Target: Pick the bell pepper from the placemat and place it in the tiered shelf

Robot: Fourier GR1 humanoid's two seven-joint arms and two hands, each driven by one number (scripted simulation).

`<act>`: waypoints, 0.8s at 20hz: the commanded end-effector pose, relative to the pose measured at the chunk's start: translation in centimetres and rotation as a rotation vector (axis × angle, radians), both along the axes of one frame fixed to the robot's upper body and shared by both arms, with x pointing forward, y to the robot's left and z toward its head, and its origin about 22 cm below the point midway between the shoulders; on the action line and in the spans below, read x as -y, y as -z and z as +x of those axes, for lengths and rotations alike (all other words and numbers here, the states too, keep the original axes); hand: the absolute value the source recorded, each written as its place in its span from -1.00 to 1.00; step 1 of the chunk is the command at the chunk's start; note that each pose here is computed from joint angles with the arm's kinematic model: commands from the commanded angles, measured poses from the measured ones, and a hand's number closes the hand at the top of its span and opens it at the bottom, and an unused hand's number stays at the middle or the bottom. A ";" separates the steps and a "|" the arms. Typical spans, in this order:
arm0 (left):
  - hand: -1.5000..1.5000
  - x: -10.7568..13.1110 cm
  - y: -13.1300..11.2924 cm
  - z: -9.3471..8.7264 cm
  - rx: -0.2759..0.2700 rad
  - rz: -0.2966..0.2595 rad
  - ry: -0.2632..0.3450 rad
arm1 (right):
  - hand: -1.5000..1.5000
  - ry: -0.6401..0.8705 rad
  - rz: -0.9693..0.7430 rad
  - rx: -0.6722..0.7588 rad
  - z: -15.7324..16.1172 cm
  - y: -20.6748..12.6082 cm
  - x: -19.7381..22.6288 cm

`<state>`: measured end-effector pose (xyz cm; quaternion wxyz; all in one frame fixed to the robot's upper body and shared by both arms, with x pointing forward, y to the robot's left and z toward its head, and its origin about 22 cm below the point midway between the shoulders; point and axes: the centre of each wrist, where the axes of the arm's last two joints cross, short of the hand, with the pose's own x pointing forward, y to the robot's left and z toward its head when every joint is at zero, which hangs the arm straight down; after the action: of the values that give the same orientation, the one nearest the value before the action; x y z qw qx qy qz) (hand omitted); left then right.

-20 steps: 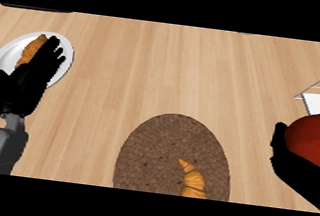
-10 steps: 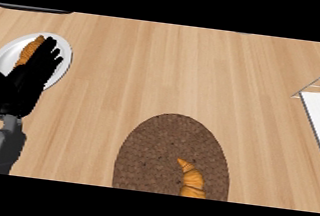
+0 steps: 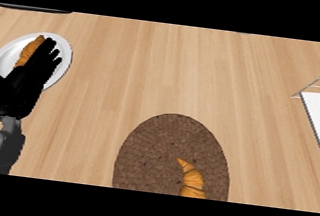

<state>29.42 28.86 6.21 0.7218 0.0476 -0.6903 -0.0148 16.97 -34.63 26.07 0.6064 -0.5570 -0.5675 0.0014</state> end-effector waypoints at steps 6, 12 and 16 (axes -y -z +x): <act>0.00 -0.7 0.5 -0.7 0.001 -0.004 0.004 | 1.00 -0.031 0.029 0.031 -2.7 1.3 7.1; 0.00 0.5 -0.6 -0.4 -0.001 0.006 0.031 | 1.00 0.149 0.106 0.013 -2.5 2.6 8.4; 0.00 1.4 -0.8 0.4 0.020 -0.006 0.022 | -1.00 0.184 0.052 0.077 -2.0 3.8 9.3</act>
<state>29.53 28.44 6.92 0.7190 0.0444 -0.6934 -0.0182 14.85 -43.01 24.95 0.5784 -0.5709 -0.5815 -0.0383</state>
